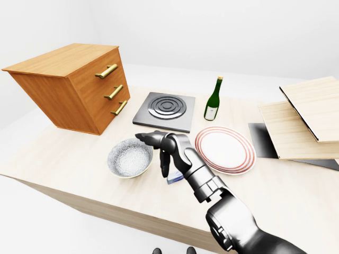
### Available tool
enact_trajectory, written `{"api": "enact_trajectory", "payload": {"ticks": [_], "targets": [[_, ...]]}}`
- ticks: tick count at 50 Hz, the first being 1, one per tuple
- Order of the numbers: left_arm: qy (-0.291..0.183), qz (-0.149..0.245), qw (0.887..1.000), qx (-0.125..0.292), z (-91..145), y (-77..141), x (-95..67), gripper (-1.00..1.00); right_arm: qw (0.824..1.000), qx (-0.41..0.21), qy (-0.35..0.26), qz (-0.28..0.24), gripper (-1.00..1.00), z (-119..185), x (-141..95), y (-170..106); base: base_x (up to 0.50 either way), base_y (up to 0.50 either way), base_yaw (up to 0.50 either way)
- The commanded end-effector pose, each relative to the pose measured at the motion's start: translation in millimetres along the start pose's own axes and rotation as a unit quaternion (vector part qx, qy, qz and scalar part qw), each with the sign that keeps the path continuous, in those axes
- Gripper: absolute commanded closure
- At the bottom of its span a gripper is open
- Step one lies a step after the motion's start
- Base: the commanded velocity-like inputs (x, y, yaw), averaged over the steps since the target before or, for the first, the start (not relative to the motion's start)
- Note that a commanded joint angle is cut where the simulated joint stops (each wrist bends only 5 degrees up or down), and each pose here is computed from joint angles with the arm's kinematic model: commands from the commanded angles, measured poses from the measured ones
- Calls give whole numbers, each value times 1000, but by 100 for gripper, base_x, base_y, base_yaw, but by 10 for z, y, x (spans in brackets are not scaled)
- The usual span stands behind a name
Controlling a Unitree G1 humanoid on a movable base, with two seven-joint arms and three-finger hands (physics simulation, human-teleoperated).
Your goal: Pick up the akita bowl and put it on the plate.
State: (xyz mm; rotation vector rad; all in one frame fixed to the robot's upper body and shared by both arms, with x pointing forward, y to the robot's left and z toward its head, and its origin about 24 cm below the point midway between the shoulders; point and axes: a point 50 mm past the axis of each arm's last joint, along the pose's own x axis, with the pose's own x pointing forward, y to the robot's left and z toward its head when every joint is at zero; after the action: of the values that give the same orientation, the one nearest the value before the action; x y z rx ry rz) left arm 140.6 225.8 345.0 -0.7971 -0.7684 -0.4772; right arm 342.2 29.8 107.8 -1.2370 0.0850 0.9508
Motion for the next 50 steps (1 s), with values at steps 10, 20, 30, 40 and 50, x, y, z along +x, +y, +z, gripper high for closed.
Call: {"api": "enact_trajectory", "payload": {"ticks": [10, 20, 30, 40, 50], "targets": [[0, 1, 1000, -2, 5, 5, 7, -100, 1000, -5, 21, 1, -100, -96, -6, -27, 0, 0, 0], [0, 1, 1000, -1, 8, 6, 14, -100, 1000, -26, -1, 9, -100, -103, 3, -22, 0, 0, 0], [-1, 1, 1000, 0, 15, 14, 42, -100, 998, -62, 7, 10, -100, -107, -3, -48, 0, 0, 0], [-3, 4, 1000, 0, 32, 49, 135, -100, 995, -95, 10, 21, -100, -157, 1, -91, 0, 0, 0], [-1, 7, 1000, -7, 41, 63, 153, -100, 991, -130, 30, 13, -100, -142, -10, -84, 0, 0, 0]]}}
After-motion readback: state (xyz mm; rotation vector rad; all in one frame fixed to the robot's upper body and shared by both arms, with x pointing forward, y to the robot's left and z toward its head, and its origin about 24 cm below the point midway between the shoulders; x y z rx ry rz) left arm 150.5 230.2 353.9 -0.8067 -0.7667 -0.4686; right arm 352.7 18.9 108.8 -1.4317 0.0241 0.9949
